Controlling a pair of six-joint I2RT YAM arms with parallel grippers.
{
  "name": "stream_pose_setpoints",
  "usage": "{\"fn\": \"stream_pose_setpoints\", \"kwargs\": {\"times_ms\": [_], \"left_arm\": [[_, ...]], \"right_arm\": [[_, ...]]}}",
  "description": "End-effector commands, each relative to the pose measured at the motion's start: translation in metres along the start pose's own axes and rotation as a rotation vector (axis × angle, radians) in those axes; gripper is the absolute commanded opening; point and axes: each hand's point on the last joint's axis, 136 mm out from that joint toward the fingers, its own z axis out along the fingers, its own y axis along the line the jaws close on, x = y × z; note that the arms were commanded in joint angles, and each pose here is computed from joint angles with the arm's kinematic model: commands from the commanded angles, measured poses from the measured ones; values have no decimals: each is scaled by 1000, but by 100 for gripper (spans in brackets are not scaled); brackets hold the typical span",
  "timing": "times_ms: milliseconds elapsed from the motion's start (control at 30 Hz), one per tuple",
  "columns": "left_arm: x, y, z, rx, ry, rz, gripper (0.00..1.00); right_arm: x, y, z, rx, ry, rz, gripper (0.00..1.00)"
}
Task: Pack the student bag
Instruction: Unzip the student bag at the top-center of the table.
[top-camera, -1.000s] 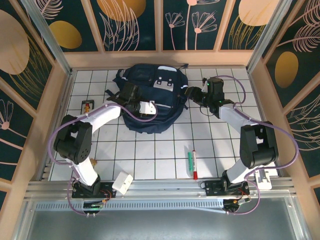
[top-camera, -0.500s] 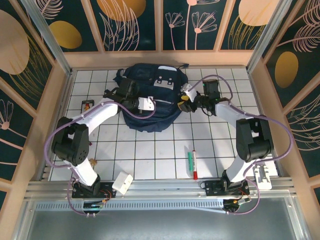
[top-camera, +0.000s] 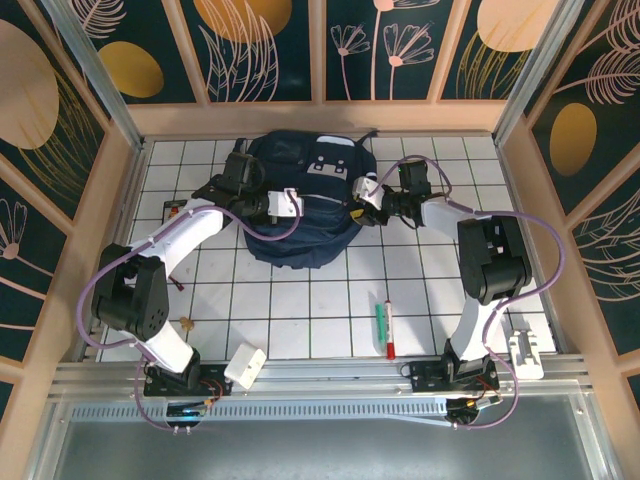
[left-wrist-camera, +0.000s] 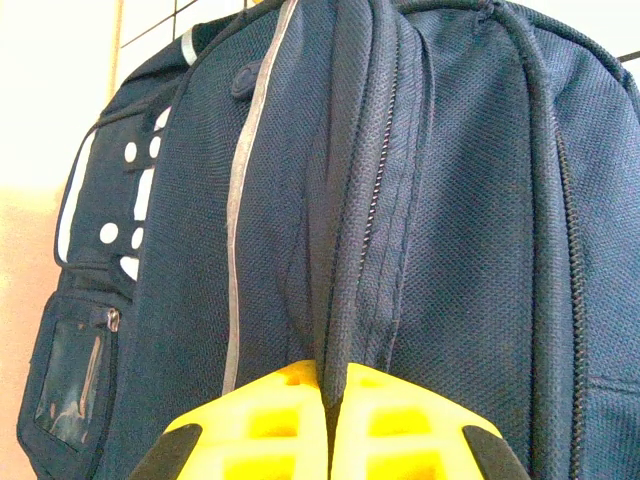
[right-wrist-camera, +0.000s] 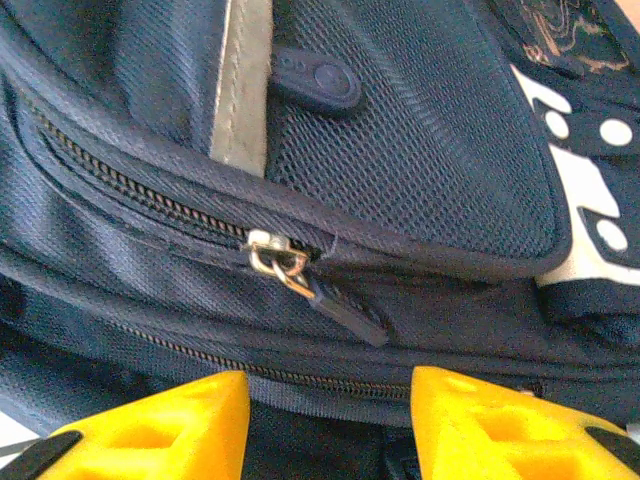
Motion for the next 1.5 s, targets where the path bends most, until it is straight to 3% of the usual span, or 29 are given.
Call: {"fn": "stream_pose_setpoints", "kwargs": {"times_ms": [0,200,333,533,600,667,767,1067,1300,1467], "left_arm": [[-35,6,-16,-11,-142,69,0],[-34,5,-17,-11,-142,65,0],[-33,5,-17,-9,-137,64,0],[-37,7,-19,-13,-147,62,0],[-38,8,-20,-14,-154,60,0],[-40,10,-20,-18,-164,45,0],[-40,15,-19,-27,-161,-11,0],[-32,25,-15,-69,-122,-262,0],[-24,26,-9,-110,-105,-333,0],[-34,25,-7,-96,-155,-362,0]], "right_arm": [[-18,-2,0,-24,-67,-65,46],[-19,-1,0,-78,-81,-54,46],[-17,-3,5,-109,-80,-34,39],[-8,-2,22,-119,-42,-15,36],[-5,2,26,-128,-33,-2,28],[-6,4,26,-138,-38,3,12],[-12,6,21,-134,-45,-6,0],[-58,35,-6,-175,-54,53,0],[-76,89,-8,-330,18,-7,0],[-96,90,-9,-321,1,28,0]]}}
